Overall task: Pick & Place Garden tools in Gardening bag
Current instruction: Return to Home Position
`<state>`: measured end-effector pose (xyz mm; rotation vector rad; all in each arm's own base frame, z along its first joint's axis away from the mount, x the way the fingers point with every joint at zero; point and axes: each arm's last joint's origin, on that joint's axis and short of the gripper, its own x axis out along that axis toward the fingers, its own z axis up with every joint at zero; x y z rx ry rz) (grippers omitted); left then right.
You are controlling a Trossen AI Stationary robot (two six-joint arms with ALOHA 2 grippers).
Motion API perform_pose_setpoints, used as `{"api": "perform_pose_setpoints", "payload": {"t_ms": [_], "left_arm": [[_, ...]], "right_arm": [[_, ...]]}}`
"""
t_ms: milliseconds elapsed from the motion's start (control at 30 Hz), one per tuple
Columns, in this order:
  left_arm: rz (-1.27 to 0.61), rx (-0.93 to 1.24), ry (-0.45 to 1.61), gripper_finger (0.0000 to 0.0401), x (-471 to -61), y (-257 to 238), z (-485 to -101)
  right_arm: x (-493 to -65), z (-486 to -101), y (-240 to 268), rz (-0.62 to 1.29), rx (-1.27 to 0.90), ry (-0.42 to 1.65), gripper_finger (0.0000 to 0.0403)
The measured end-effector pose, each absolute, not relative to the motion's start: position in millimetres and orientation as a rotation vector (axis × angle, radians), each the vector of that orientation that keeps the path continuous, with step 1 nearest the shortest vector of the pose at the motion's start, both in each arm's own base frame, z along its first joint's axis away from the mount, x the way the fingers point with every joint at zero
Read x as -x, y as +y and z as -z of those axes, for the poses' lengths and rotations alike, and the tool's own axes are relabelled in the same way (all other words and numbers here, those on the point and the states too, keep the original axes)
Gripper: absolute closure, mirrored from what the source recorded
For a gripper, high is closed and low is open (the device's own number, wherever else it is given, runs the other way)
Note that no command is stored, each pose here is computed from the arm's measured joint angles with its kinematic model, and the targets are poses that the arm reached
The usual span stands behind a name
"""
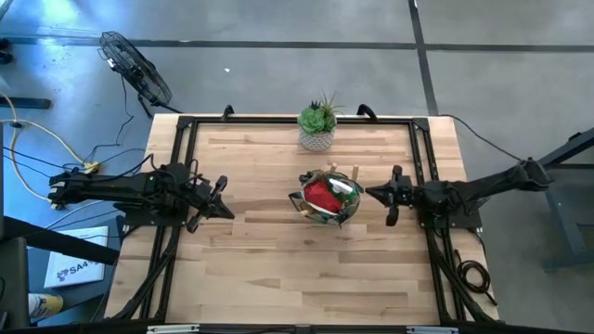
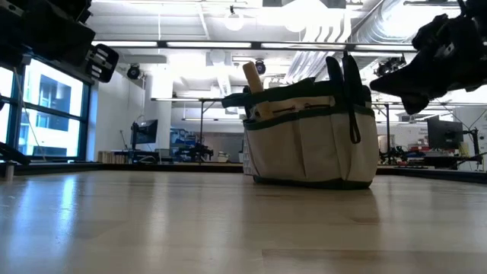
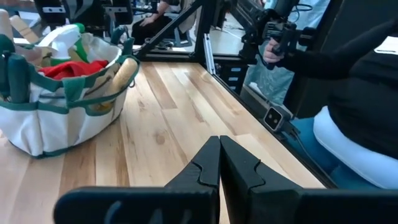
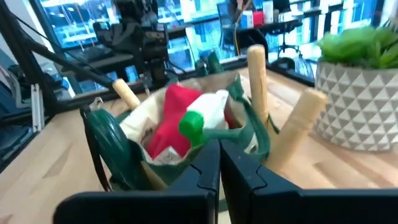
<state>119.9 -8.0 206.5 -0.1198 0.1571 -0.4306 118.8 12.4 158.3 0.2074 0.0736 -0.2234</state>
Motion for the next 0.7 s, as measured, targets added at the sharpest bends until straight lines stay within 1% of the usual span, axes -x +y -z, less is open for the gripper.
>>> {"api": "perform_pose_setpoints", "payload": {"t_ms": [233,500,700], "left_arm": [[0.429,0.116,0.132,0.0401,-120,-8,-209],[0.43,0.119,0.133,0.0401,-120,-8,-209],[0.431,0.119,0.133,0.0401,-120,-8,-209]], "right_arm": [[-108,-169,10,0.212,-0.16,-0.023,0.0398],[-101,-166,6,0.241,-0.151,-0.014,0.0398],[-98,-169,4,0.25,-0.163,-0.052,0.0398]]}}
